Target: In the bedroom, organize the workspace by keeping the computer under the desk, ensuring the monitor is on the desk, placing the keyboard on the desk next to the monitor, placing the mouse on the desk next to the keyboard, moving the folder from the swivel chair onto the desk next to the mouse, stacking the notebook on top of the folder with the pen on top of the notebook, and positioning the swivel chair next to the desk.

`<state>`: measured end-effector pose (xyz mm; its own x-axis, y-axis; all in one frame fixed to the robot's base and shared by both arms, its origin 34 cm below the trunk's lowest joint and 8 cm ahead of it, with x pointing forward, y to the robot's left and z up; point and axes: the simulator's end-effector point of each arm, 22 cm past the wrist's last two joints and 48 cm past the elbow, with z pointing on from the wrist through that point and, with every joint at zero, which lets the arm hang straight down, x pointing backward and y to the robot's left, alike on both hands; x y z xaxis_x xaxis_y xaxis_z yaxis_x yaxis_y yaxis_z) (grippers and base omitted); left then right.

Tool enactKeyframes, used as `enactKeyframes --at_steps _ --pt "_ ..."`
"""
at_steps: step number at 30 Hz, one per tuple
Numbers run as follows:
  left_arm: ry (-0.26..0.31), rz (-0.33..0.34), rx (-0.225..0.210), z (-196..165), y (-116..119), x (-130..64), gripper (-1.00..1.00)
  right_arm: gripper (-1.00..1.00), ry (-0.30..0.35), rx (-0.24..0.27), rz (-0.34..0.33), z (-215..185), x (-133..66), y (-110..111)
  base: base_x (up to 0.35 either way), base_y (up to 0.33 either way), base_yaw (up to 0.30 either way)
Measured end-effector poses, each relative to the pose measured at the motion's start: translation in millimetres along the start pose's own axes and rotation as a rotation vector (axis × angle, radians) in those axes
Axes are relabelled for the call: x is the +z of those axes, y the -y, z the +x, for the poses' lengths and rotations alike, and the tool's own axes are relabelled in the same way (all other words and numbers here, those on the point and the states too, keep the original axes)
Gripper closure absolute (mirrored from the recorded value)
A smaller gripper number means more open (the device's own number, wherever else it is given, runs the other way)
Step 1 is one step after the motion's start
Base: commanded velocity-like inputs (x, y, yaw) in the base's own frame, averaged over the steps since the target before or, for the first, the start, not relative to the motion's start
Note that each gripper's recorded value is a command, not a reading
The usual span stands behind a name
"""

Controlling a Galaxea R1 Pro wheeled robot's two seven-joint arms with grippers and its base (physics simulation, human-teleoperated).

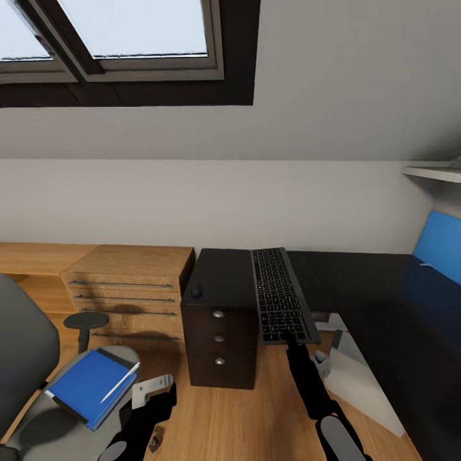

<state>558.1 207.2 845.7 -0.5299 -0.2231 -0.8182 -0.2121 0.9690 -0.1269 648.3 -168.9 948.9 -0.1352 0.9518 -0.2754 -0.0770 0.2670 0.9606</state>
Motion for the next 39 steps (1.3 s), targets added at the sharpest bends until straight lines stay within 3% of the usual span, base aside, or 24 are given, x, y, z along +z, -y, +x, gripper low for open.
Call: enactKeyframes --at_steps 15,39 --pt "-0.001 0.0 0.0 -15 2 -12.8 -1.0 1.0 0.0 0.0 0.003 -6 -1.2 -18 -0.345 -0.014 -0.045" --pt "-0.002 -0.001 0.004 -36 5 -33.0 -1.0 1.0 0.016 0.0 0.008 -21 -4.1 -44 -0.272 -0.244 -0.02"
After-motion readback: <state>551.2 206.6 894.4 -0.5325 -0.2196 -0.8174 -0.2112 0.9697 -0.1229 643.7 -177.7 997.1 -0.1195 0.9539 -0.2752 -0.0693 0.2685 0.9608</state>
